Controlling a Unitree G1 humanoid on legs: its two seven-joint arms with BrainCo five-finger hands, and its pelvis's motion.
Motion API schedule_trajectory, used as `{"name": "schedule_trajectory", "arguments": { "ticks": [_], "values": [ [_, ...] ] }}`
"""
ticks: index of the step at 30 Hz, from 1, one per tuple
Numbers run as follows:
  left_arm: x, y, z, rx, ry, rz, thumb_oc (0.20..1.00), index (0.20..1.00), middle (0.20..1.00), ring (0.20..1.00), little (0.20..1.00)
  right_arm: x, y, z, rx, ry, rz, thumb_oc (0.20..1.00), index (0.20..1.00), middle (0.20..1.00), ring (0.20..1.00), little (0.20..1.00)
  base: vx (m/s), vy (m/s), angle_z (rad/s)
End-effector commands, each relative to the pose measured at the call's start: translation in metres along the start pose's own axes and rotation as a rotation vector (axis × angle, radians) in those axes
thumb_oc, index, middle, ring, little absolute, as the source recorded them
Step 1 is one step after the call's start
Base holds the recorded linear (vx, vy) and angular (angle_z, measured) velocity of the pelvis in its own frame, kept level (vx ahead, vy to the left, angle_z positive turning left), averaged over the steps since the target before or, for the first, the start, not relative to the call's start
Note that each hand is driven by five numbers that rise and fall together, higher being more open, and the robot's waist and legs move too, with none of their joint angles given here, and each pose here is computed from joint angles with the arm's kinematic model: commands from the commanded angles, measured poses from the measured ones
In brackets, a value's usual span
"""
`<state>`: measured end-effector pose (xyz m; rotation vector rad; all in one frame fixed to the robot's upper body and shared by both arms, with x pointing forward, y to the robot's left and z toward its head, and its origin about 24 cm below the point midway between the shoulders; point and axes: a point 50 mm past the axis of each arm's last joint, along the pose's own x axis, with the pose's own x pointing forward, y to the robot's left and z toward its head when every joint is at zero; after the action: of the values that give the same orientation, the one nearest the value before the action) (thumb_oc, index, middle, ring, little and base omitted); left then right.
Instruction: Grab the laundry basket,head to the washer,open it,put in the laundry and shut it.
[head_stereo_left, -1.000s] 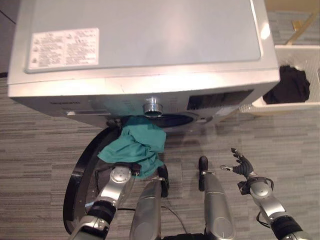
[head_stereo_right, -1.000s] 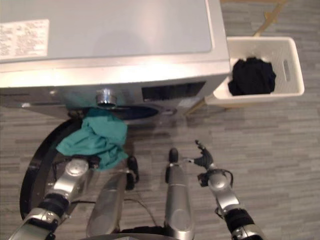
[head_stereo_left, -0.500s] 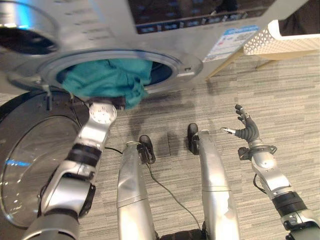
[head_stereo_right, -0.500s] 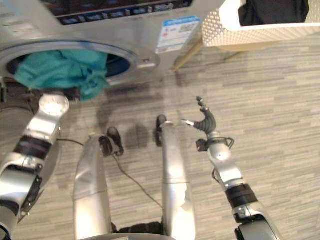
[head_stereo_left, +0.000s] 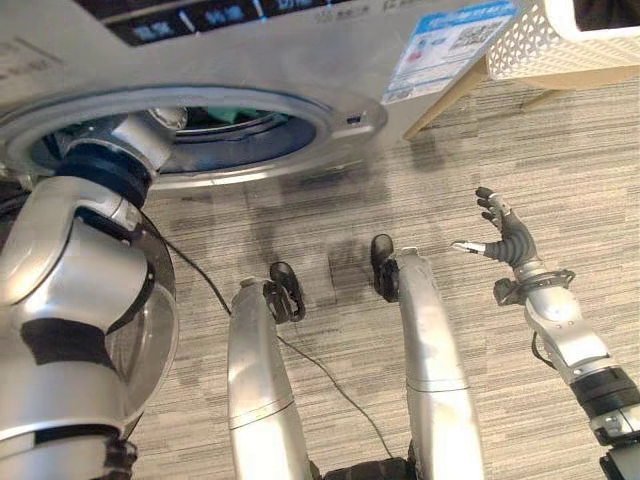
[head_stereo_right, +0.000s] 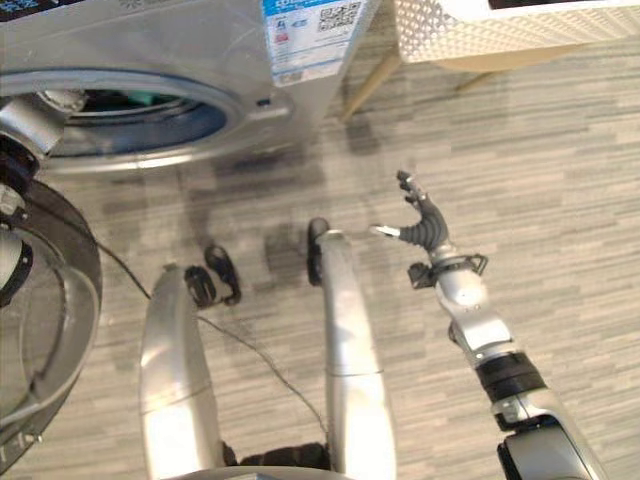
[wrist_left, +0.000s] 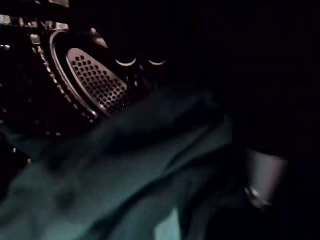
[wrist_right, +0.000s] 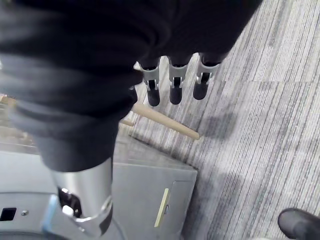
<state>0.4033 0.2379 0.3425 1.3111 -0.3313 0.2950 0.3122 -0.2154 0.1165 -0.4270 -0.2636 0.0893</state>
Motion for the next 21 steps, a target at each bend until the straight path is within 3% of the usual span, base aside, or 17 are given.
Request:
{"name": "schedule_trajectory", "arguments": {
  "ticks": [1, 3, 5, 8, 10, 11, 15, 17, 18, 19, 20, 21],
  "values": [
    [0.0, 0.003, -0.005, 0.035, 0.019, -0.014, 1.0, 1.0, 1.0, 1.0, 1.0, -0.013, 0.019, -0.009, 0.064, 0.021, 0.067, 1.0, 1.0, 1.0, 1.0, 1.0, -0.04, -0.051, 0.07],
    [-0.001, 0.007, 0.0, 0.006, -0.012, 0.03, 1.0, 1.0, 1.0, 1.0, 1.0, -0.012, 0.02, -0.008, 0.059, 0.015, 0.073, 1.0, 1.0, 1.0, 1.0, 1.0, -0.05, -0.049, 0.13],
    [-0.006, 0.007, 0.008, -0.171, -0.078, 0.148, 1.0, 1.0, 1.0, 1.0, 1.0, -0.014, 0.02, -0.007, 0.057, 0.003, 0.065, 1.0, 1.0, 1.0, 1.0, 1.0, -0.05, -0.067, 0.17],
    [-0.027, -0.023, -0.001, -0.394, -0.097, 0.181, 1.0, 1.0, 1.0, 1.0, 1.0, -0.019, 0.023, -0.016, 0.047, 0.042, 0.038, 1.0, 1.0, 1.0, 1.0, 1.0, -0.06, -0.041, 0.17],
    [-0.046, -0.053, -0.01, -0.525, -0.075, 0.139, 1.0, 1.0, 1.0, 1.0, 1.0, -0.023, 0.026, -0.025, 0.043, 0.087, 0.02, 1.0, 1.0, 1.0, 1.0, 1.0, -0.06, -0.019, 0.16],
    [-0.075, -0.094, -0.014, -0.702, -0.052, 0.066, 1.0, 1.0, 1.0, 1.0, 1.0, -0.027, 0.029, -0.035, 0.042, 0.14, 0.001, 1.0, 1.0, 1.0, 1.0, 1.0, -0.05, -0.009, 0.15],
    [-0.146, -0.174, -0.022, -1.002, 0.112, -0.1, 1.0, 1.0, 1.0, 1.0, 1.0, -0.04, 0.033, -0.06, 0.027, 0.268, -0.028, 1.0, 1.0, 1.0, 1.0, 1.0, -0.03, 0.004, 0.15],
    [-0.163, -0.187, -0.024, -1.045, 0.15, -0.135, 1.0, 1.0, 1.0, 1.0, 1.0, -0.045, 0.035, -0.068, 0.035, 0.309, -0.033, 1.0, 1.0, 1.0, 1.0, 1.0, 0.02, -0.006, 0.11],
    [-0.201, -0.217, -0.031, -1.103, 0.258, -0.224, 1.0, 1.0, 1.0, 1.0, 1.0, -0.057, 0.037, -0.082, 0.037, 0.383, -0.038, 1.0, 1.0, 1.0, 1.0, 1.0, 0.02, -0.004, 0.08],
    [-0.202, -0.217, -0.031, -1.103, 0.259, -0.225, 1.0, 1.0, 1.0, 1.0, 1.0, -0.058, 0.037, -0.083, 0.037, 0.384, -0.037, 1.0, 1.0, 1.0, 1.0, 1.0, 0.09, -0.029, 0.19],
    [-0.235, -0.239, -0.038, -1.132, 0.364, -0.304, 1.0, 1.0, 1.0, 1.0, 1.0, -0.074, 0.041, -0.099, 0.033, 0.474, -0.023, 1.0, 1.0, 1.0, 1.0, 1.0, 0.01, -0.033, 0.25],
    [-0.248, -0.247, -0.043, -1.127, 0.406, -0.337, 1.0, 1.0, 1.0, 1.0, 1.0, -0.078, 0.042, -0.105, 0.033, 0.501, -0.018, 1.0, 1.0, 1.0, 1.0, 1.0, 0.01, -0.033, 0.28]
  ]
}}
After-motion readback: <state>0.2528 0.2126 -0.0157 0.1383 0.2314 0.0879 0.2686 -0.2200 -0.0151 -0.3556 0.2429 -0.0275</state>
